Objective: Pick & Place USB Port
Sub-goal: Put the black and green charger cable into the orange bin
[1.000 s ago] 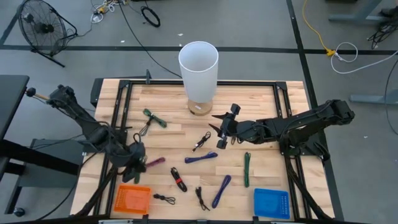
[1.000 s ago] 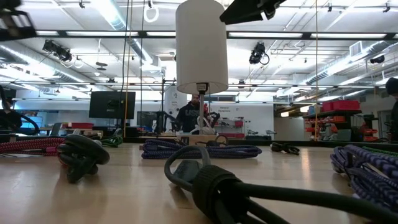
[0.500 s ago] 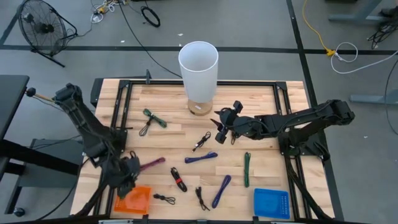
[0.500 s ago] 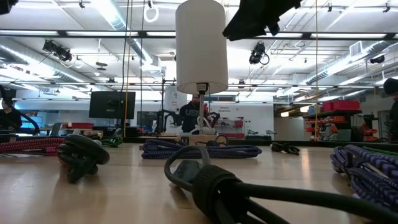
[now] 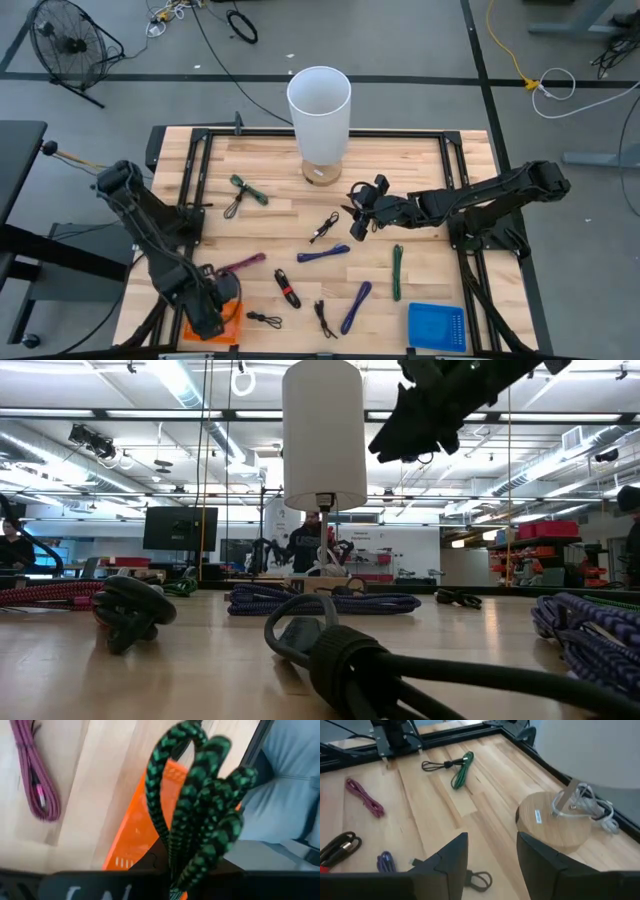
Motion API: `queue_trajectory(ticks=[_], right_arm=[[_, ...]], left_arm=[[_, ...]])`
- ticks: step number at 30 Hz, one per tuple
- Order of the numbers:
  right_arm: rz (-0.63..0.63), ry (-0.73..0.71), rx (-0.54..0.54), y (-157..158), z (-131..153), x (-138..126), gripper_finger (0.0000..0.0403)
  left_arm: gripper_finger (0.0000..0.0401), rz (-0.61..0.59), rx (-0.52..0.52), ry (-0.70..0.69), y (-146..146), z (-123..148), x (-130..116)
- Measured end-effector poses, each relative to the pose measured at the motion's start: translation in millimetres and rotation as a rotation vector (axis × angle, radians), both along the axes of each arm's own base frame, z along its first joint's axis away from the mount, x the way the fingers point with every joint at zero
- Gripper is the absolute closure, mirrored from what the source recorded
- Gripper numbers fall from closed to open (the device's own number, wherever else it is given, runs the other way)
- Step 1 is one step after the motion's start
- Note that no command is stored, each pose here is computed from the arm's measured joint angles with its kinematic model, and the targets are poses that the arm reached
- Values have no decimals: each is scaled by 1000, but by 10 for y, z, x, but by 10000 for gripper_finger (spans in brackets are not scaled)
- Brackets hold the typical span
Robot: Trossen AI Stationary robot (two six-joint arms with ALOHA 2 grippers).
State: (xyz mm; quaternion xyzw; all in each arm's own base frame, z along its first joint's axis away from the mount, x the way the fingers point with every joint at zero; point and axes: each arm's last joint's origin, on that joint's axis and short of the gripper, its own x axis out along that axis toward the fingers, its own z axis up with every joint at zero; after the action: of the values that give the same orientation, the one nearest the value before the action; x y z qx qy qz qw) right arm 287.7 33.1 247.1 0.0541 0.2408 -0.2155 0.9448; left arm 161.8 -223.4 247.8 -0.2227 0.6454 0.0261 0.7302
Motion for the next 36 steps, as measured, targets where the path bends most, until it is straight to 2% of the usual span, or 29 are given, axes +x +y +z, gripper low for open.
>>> queue_trajectory(ticks=[8, 23, 36], right_arm=[[38, -13, 39, 15, -2, 8, 234], [57, -16, 21, 17, 8, 16, 234], [73, -11, 31, 23, 4, 15, 234]], left_arm=[[378, -42, 58, 141, -124, -269, 74], [378, 64, 51, 148, -131, -286, 103], [329, 75, -2, 86, -199, -271, 136]])
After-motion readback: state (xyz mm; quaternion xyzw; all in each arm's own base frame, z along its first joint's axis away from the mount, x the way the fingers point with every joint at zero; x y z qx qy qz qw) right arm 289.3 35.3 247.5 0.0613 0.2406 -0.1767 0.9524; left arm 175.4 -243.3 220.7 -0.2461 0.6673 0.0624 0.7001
